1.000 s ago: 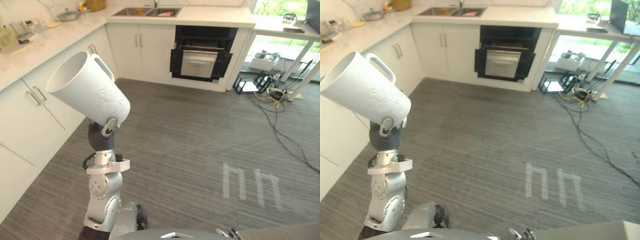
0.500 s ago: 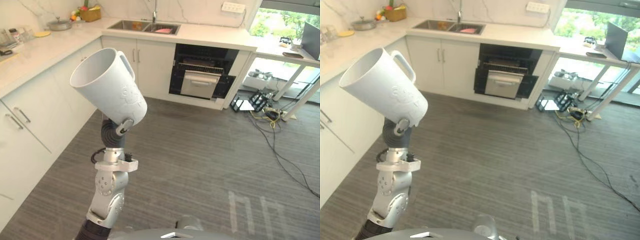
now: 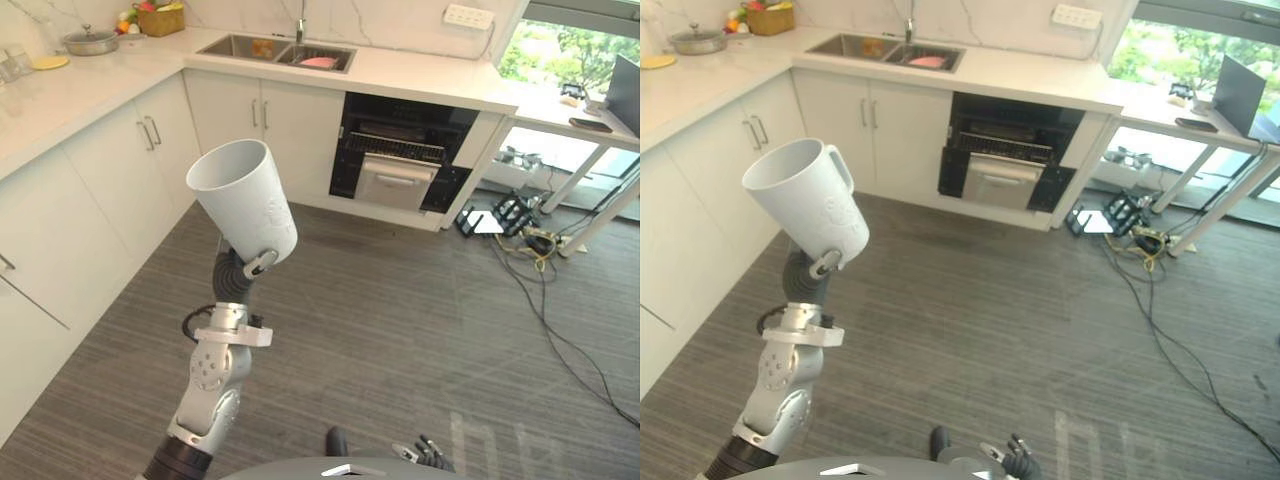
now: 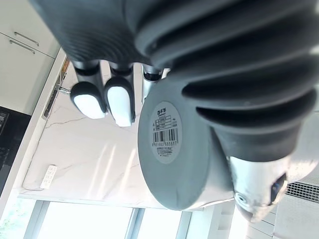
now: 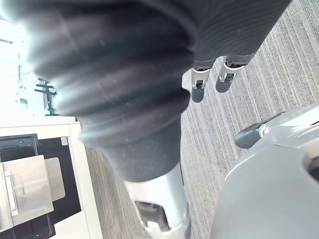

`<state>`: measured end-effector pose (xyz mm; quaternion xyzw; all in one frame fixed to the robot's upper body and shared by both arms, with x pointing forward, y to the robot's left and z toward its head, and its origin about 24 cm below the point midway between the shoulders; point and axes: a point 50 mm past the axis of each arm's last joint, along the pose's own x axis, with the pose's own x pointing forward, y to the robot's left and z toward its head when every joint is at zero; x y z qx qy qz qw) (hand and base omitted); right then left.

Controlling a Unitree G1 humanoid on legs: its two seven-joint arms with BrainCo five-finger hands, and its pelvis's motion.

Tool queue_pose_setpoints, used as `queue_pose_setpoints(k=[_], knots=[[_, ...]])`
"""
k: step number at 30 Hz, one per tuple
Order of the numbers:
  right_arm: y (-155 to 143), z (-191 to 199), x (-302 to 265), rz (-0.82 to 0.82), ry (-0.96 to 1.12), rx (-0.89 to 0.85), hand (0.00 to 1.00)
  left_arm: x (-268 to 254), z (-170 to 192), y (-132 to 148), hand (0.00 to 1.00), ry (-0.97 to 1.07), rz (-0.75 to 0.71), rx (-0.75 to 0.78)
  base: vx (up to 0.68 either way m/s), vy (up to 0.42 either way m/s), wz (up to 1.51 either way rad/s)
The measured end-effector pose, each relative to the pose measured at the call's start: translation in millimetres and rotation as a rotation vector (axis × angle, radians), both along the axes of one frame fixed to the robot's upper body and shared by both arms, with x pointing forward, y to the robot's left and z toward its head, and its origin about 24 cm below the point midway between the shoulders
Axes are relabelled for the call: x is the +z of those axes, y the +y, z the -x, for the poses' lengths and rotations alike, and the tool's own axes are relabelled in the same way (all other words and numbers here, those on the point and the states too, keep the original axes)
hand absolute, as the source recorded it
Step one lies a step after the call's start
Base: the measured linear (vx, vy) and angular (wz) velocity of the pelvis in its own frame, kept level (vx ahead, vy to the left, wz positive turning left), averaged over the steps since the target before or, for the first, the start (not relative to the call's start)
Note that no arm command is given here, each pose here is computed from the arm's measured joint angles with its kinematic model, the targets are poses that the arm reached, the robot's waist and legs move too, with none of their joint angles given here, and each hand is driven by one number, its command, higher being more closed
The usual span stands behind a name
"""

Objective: Walk over to the sink, pick up the cup, carry it to the dishwasher, place the cup inside the dishwasher, then close the dishwasher door

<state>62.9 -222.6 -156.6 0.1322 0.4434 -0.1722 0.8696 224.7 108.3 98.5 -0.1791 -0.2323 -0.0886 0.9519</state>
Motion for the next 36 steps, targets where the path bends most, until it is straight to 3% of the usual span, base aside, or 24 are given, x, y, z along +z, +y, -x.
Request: queue_pose_setpoints(k=[7,14,23,27,36], knots=[[-3,3,2,0.008,-0.03,-0.043,0.0,0,0,5,1.0,-0.02,0.017,0.03,0.02,0.007,-0.02],[-12,17,6,0.014,-0.062,-0.079,0.0,-12,16,26,1.0,0.018,0.102,0.178,0.21,-0.091,0.05],[-28,-16,16,0.058,-0.151,-0.025,0.0,-11,26,39,1.0,-0.02,0.116,0.189,0.34,0.141,-0.24],[-14,-20,13,0.021,-0.163,-0.035,0.0,-3,28,50,1.0,-0.06,0.131,0.239,0.35,0.235,-0.25],[-12,20,6,0.024,-0.095,-0.125,0.0,7,22,49,1.0,-0.093,0.108,0.212,0.4,0.2,-0.42]])
